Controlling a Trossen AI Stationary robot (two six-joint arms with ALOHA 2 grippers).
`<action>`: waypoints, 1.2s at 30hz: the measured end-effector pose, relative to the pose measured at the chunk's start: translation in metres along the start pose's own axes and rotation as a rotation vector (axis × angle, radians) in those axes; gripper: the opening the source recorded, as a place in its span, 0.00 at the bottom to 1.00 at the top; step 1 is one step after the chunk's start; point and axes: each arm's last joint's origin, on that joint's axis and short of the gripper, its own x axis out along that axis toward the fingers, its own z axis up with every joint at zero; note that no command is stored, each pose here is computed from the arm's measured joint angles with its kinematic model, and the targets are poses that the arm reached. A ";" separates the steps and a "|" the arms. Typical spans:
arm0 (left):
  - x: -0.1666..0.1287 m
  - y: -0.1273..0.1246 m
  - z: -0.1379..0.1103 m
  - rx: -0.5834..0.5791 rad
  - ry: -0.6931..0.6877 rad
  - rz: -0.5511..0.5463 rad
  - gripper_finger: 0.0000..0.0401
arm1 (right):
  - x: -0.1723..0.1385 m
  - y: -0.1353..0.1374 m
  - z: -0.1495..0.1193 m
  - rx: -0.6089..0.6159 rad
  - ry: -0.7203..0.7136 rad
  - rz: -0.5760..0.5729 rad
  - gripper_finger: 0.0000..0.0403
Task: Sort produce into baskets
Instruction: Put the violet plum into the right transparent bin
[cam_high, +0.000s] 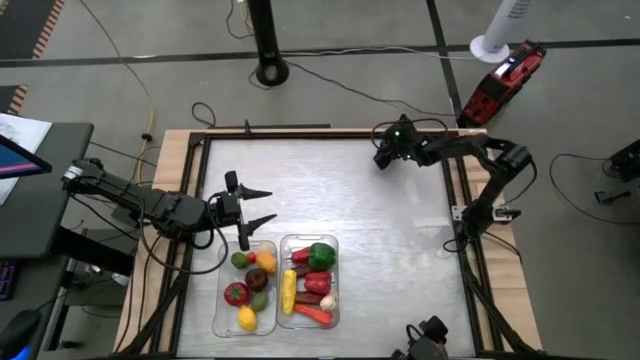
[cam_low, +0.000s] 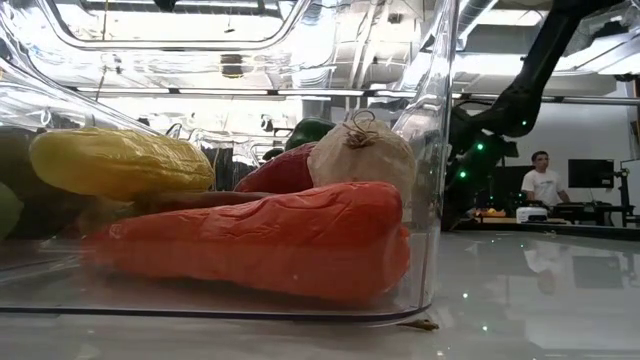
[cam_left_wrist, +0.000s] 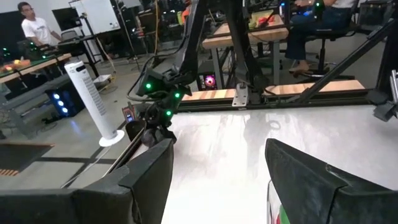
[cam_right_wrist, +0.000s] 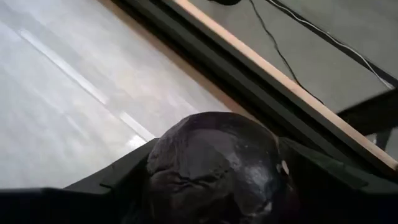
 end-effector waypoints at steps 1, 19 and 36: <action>0.000 0.000 0.000 0.002 0.002 0.001 0.60 | 0.000 0.002 0.001 -0.008 0.000 0.004 0.82; 0.000 0.001 0.002 -0.003 -0.020 0.027 0.60 | -0.126 0.154 0.017 -0.138 -0.123 0.862 0.75; 0.000 -0.002 0.003 -0.125 -0.028 -0.089 0.60 | -0.226 0.311 -0.014 -0.276 -0.485 1.037 0.78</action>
